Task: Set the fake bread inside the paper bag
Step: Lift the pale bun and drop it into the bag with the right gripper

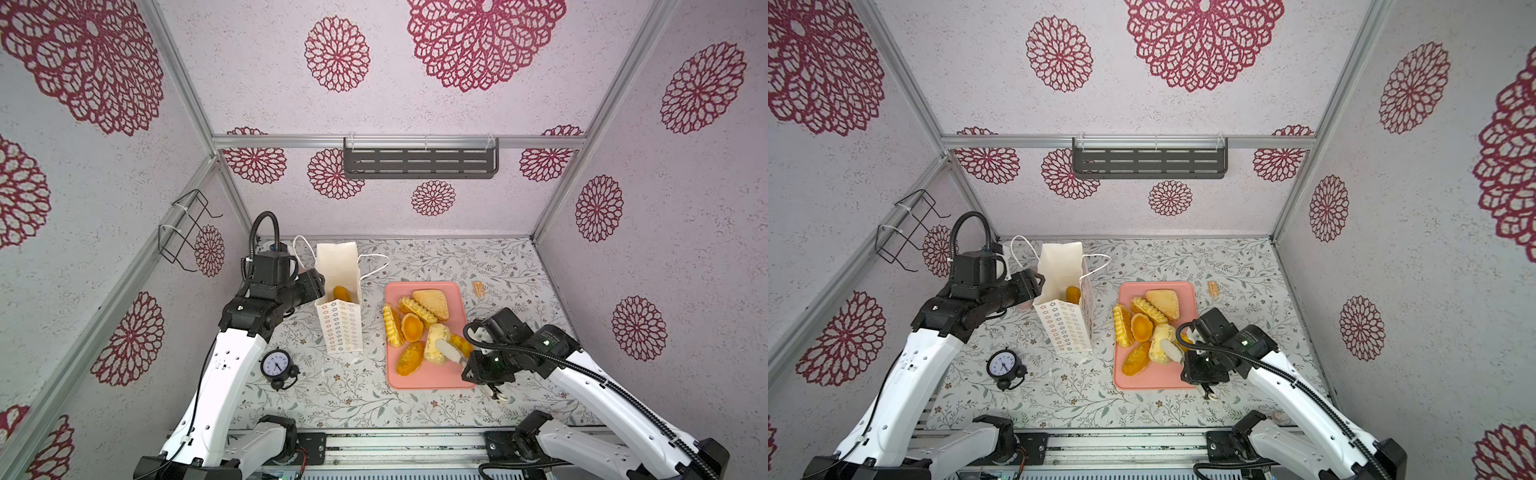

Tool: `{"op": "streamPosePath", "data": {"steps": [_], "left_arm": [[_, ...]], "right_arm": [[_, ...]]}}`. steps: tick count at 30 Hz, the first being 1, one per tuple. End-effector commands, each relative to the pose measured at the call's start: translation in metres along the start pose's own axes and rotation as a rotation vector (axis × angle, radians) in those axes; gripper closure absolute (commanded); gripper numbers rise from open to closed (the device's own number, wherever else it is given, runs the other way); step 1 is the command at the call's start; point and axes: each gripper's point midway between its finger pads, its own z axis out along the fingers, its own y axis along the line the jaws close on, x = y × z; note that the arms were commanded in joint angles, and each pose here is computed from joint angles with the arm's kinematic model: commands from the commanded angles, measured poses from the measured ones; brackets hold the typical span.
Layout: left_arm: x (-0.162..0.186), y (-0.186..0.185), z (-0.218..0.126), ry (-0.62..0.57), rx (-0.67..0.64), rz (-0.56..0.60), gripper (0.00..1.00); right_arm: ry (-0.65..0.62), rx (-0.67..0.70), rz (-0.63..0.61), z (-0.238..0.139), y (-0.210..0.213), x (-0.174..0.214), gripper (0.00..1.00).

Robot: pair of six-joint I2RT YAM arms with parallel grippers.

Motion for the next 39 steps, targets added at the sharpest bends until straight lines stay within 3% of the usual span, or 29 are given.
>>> {"op": "streamPosePath", "data": {"steps": [1, 9, 16, 21, 27, 39], "left_arm": [[-0.007, -0.005, -0.001, -0.024, 0.009, -0.006, 0.38], [-0.004, -0.004, 0.002, -0.003, 0.000, 0.003, 0.49], [0.002, -0.001, 0.009, 0.019, -0.012, 0.001, 0.59], [0.004, -0.001, 0.008, 0.019, -0.007, -0.005, 0.67], [0.006, -0.001, 0.008, 0.020, -0.007, -0.007, 0.75], [0.007, -0.001, 0.008, 0.014, 0.000, -0.014, 0.84]], "right_arm": [[-0.103, -0.032, -0.026, -0.031, 0.015, -0.017, 0.81], [-0.362, -0.098, -0.143, -0.107, 0.066, -0.076, 0.82], [-0.579, -0.308, -0.250, -0.156, 0.144, -0.148, 0.81], [-0.587, -0.440, -0.313, -0.154, 0.197, -0.178, 0.82], [-0.546, -0.408, -0.419, -0.137, 0.244, -0.192, 0.82], [-0.405, -0.281, -0.472, -0.077, 0.253, -0.194, 0.81]]}}
